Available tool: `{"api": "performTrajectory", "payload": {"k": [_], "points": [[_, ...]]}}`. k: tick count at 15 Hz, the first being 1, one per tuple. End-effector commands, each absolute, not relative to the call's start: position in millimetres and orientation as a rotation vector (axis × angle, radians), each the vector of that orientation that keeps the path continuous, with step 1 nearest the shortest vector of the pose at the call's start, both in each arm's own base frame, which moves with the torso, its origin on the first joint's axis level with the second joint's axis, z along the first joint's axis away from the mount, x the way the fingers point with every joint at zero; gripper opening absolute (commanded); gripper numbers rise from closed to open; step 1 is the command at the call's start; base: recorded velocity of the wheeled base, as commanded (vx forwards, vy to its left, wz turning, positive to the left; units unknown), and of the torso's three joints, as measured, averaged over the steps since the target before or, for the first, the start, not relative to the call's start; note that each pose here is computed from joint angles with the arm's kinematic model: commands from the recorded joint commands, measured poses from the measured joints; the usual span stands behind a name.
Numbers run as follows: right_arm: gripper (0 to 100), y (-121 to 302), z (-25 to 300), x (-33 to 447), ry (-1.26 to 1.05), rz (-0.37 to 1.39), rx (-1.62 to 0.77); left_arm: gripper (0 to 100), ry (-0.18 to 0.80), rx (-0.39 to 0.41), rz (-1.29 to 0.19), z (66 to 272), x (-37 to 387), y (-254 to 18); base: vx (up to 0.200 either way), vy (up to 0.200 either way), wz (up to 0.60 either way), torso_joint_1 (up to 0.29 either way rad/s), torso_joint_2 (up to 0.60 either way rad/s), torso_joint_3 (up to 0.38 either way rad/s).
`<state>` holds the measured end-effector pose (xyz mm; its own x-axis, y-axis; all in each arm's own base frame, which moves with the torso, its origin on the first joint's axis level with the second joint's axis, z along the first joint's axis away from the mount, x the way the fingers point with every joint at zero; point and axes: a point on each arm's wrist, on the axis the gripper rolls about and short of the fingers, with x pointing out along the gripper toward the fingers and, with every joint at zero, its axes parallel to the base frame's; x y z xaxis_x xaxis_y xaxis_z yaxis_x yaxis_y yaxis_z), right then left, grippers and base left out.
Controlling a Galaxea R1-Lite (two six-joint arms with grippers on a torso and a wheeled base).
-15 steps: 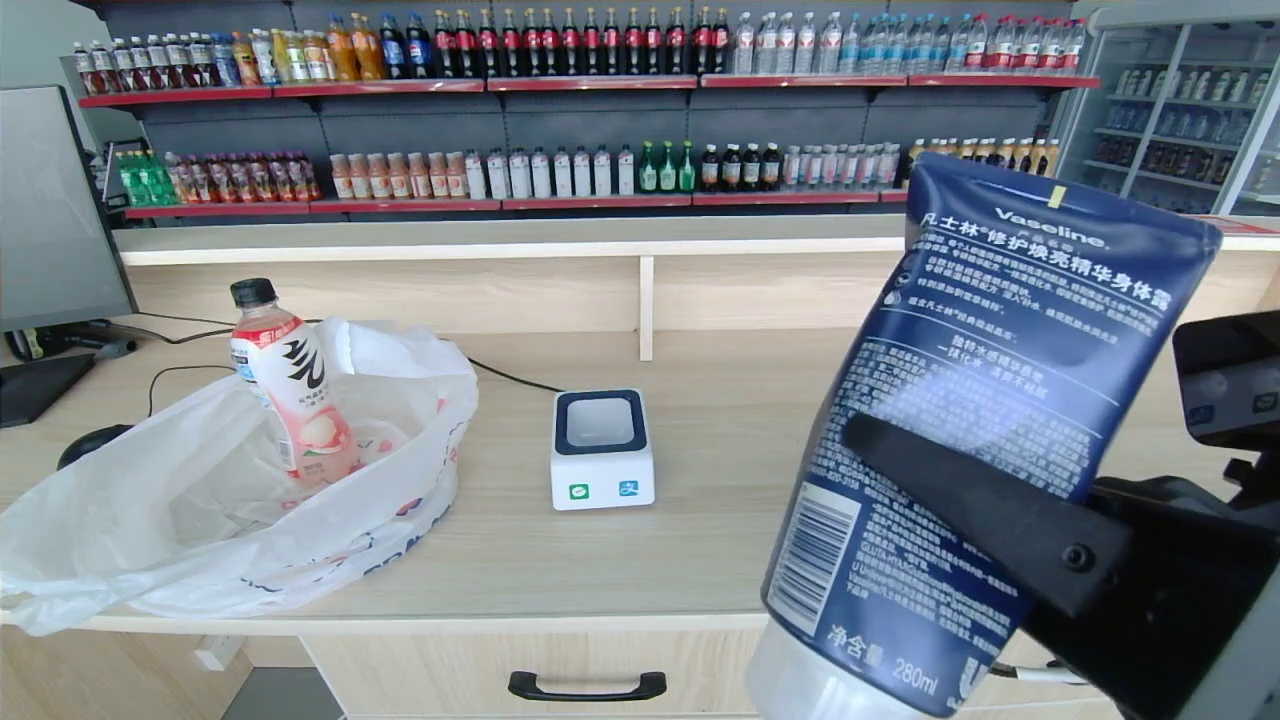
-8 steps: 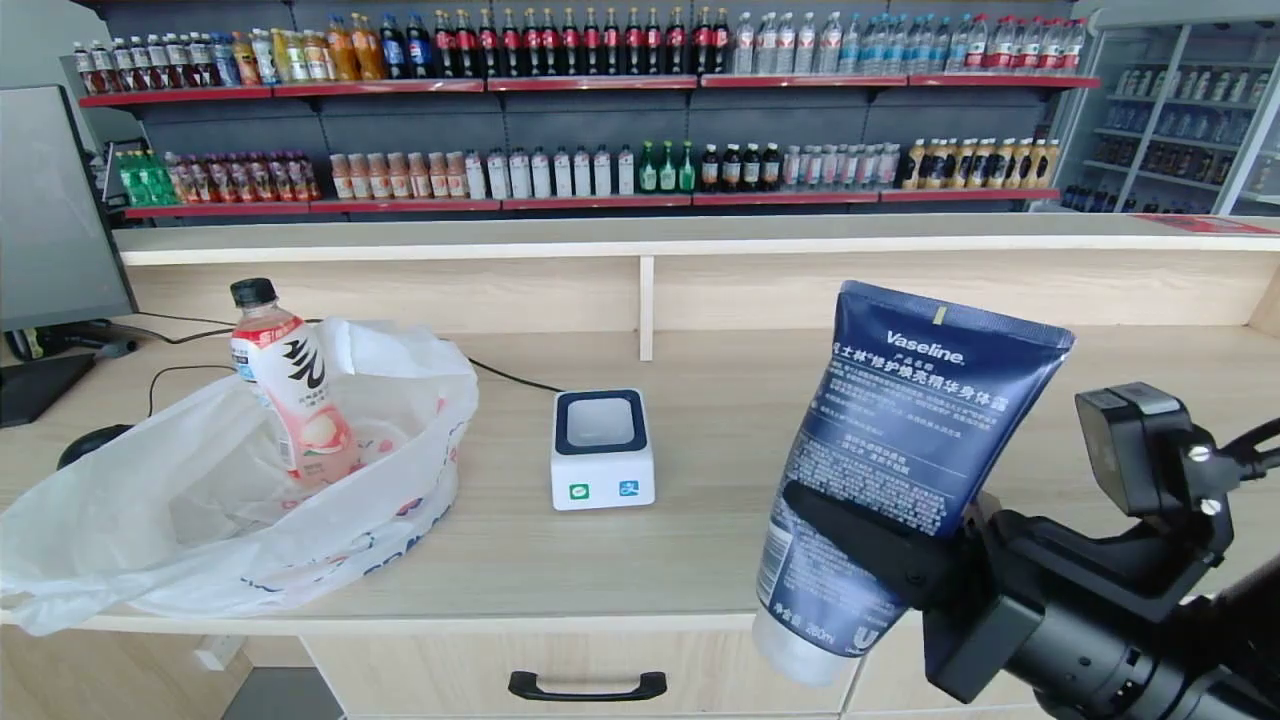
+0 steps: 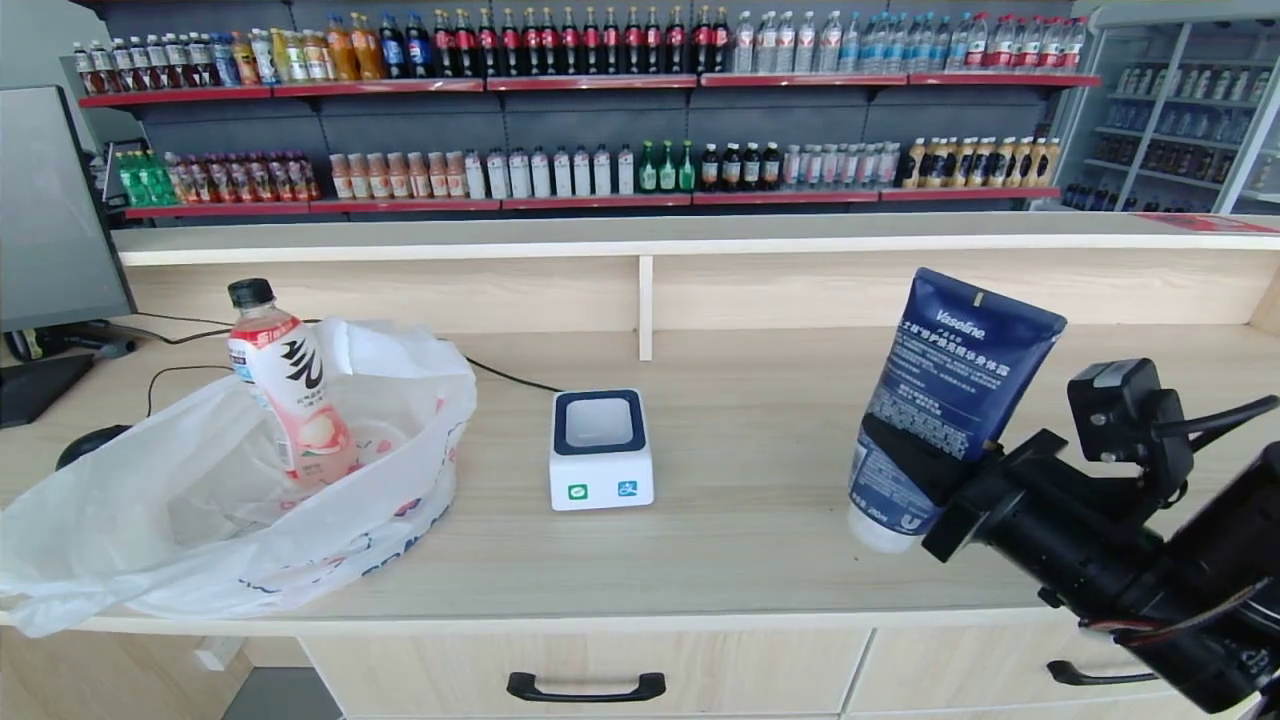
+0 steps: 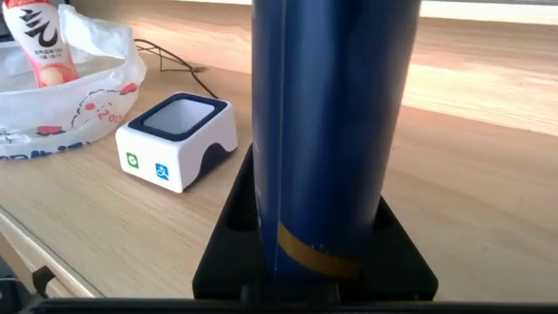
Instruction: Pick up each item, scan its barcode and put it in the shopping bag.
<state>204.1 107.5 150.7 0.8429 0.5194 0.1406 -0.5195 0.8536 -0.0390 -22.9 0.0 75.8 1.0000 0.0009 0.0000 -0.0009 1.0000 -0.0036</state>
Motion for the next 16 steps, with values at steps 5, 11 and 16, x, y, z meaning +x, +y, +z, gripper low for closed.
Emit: {"api": "performTrajectory", "payload": {"k": [5,11,16], "points": [[0,103.9,146.9,202.8,-0.132,0.535,-0.013,100,0.0,-0.005,0.002,75.7,-22.9,0.0,0.0,0.12,0.0,0.0,0.0,0.0],[0,103.4,147.3,201.8,-0.136,0.535,-0.02,100,0.0,-0.006,0.002,75.7,-22.9,0.0,0.0,0.2,0.0,0.005,0.0,0.002],[0,99.5,155.5,204.9,-0.173,0.512,-0.014,100,0.0,-0.008,0.002,75.7,-22.9,0.0,0.0,0.2,0.0,0.002,0.0,0.001]]}}
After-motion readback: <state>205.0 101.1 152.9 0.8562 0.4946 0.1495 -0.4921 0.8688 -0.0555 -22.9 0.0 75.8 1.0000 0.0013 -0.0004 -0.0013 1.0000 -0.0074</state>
